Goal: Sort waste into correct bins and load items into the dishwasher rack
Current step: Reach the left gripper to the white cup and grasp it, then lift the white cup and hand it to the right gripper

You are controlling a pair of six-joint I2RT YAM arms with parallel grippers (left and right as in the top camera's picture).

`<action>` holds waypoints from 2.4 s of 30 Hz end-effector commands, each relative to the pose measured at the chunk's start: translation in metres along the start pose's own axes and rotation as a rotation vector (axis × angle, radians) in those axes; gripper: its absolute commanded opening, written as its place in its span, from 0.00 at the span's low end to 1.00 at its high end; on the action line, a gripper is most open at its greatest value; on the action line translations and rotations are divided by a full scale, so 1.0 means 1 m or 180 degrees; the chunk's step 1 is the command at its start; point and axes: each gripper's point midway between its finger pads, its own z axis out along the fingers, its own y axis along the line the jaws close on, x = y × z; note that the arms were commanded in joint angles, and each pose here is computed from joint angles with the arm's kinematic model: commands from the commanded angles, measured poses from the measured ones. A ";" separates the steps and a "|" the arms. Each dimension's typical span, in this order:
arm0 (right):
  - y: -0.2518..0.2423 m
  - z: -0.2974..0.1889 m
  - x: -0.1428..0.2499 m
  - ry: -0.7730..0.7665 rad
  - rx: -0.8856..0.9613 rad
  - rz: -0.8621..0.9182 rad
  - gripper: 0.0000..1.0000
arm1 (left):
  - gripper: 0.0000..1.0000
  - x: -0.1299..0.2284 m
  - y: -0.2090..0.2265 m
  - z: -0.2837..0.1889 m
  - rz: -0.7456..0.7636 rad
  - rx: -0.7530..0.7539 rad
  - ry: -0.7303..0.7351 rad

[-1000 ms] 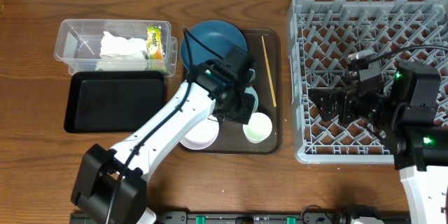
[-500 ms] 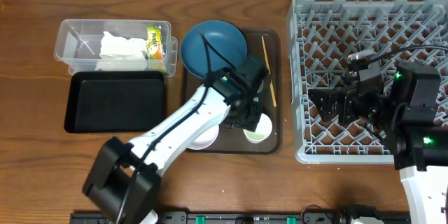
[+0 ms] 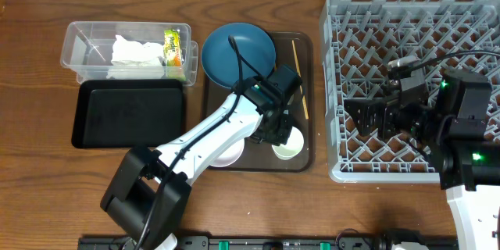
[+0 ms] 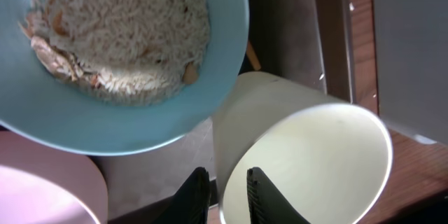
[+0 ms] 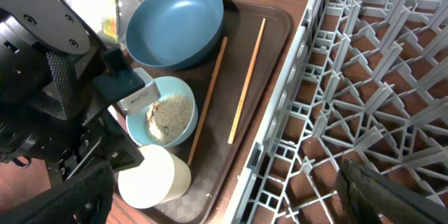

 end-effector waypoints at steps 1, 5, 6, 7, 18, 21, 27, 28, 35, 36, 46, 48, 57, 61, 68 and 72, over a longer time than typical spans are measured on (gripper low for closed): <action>0.006 -0.002 -0.005 -0.0028 -0.0051 -0.0010 0.99 | 0.22 0.005 0.005 0.010 -0.0010 -0.0072 0.0067; 0.006 -0.002 -0.005 -0.0028 -0.0051 -0.0010 0.99 | 0.19 0.005 0.006 0.013 -0.0009 -0.0070 0.0058; 0.006 -0.002 -0.005 -0.0029 -0.0052 -0.0008 0.99 | 0.11 0.005 0.006 0.013 -0.0007 -0.0066 0.0050; 0.006 -0.002 -0.005 -0.0027 -0.0051 -0.0009 0.99 | 0.06 0.004 0.006 0.013 -0.0007 -0.0062 0.0043; 0.006 -0.002 -0.004 -0.0013 -0.0054 0.0090 0.99 | 0.06 -0.009 0.008 -0.025 -0.0095 0.0342 -0.0048; 0.006 -0.001 -0.006 -0.0029 -0.0054 0.0304 0.98 | 0.06 -0.019 0.001 -0.060 -0.0099 0.0962 -0.0190; 0.028 0.004 -0.020 -0.0144 -0.0583 0.0402 0.95 | 0.06 -0.036 0.016 -0.126 -0.0218 0.2002 -0.0561; 0.036 0.005 -0.025 -0.0174 -0.0756 0.0369 0.95 | 0.06 -0.038 0.019 -0.137 -0.0221 0.2200 -0.0618; 0.074 0.014 -0.049 -0.0334 -0.2008 0.0109 0.94 | 0.06 -0.044 0.034 -0.182 -0.0173 0.3055 -0.0912; 0.080 0.013 -0.052 -0.0361 -0.2220 0.0054 0.93 | 0.06 -0.044 0.034 -0.186 -0.0169 0.3116 -0.0928; 0.106 0.030 -0.050 -0.0301 -0.2888 -0.0213 0.88 | 0.06 -0.045 0.024 -0.208 0.0098 0.3525 -0.1073; 0.114 0.031 -0.050 -0.0313 -0.2949 -0.0312 0.88 | 0.06 -0.045 0.024 -0.208 0.0095 0.3525 -0.1070; 0.137 0.042 -0.051 -0.0364 -0.2913 -0.0583 0.88 | 0.06 -0.044 0.022 -0.211 0.0110 0.3597 -0.1066; 0.143 0.044 -0.050 -0.0359 -0.2932 -0.0630 0.88 | 0.06 -0.044 0.022 -0.211 0.0111 0.3596 -0.1066; 0.151 0.043 -0.051 -0.0400 -0.2993 -0.0735 0.88 | 0.06 -0.042 0.017 -0.210 0.0142 0.3606 -0.1034; 0.156 0.043 -0.050 -0.0395 -0.3026 -0.0764 0.86 | 0.06 -0.041 0.013 -0.209 0.0172 0.3617 -0.1002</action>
